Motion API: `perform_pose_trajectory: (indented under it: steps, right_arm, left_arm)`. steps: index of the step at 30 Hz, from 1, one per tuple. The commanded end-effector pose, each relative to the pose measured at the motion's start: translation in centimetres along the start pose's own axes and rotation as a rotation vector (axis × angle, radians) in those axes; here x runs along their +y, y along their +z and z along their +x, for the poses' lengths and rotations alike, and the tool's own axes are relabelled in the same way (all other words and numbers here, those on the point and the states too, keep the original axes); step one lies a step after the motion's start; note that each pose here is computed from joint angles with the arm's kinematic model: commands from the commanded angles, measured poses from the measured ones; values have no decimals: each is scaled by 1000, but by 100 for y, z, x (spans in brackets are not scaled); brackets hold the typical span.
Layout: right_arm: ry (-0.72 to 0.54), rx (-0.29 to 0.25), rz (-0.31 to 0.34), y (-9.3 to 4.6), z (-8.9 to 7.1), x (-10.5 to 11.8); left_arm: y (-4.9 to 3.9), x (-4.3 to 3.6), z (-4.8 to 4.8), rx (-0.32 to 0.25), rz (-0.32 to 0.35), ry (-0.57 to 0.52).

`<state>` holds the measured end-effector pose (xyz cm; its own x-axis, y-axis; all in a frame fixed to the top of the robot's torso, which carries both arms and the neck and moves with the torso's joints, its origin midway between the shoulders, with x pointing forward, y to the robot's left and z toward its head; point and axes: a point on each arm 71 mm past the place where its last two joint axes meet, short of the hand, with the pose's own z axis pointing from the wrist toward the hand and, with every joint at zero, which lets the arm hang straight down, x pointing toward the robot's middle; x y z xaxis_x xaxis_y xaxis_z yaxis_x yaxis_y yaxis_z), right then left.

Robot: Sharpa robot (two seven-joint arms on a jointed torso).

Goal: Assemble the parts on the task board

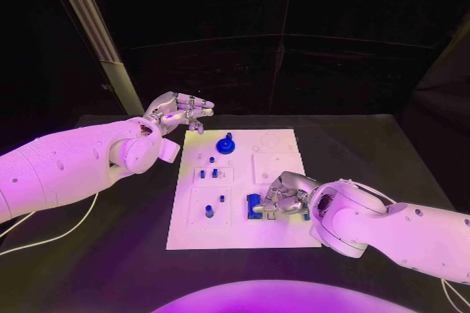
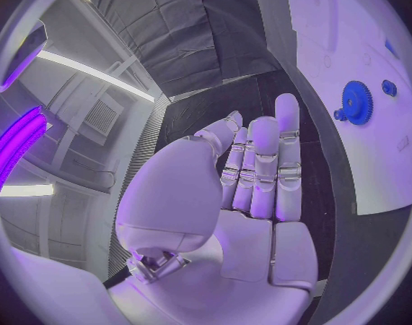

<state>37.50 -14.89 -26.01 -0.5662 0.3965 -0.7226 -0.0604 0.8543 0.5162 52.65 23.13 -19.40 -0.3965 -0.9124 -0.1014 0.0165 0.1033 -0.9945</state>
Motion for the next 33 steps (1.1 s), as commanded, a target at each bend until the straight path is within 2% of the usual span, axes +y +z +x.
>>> perform_pose_trajectory:
  steps: [1, 8, 13, 16, 23, 30, 33]
  right_arm:
    - [-52, 10, -43, -17, 1, 35]
    - [-105, -30, -60, -19, -18, 67]
    - [-99, -72, -63, -36, -57, 52]
    - [-78, -80, -64, -65, -81, 15]
    - [39, -44, -59, -223, -183, -239]
    - [-12, -93, -7, -391, -404, -576]
    - [-41, -116, 15, -431, -458, -653]
  left_arm:
    - [6, -11, 4, 9, 2, -5]
    - [12, -10, 13, 11, 2, -5]
    - [11, -9, 7, 10, 2, -5]
    - [8, -8, 2, 8, 1, -4]
    - [4, -7, -5, 7, 1, -4]
    - [-8, -5, -25, 1, -1, -2]
    - [-14, -5, -30, 1, -1, -2]
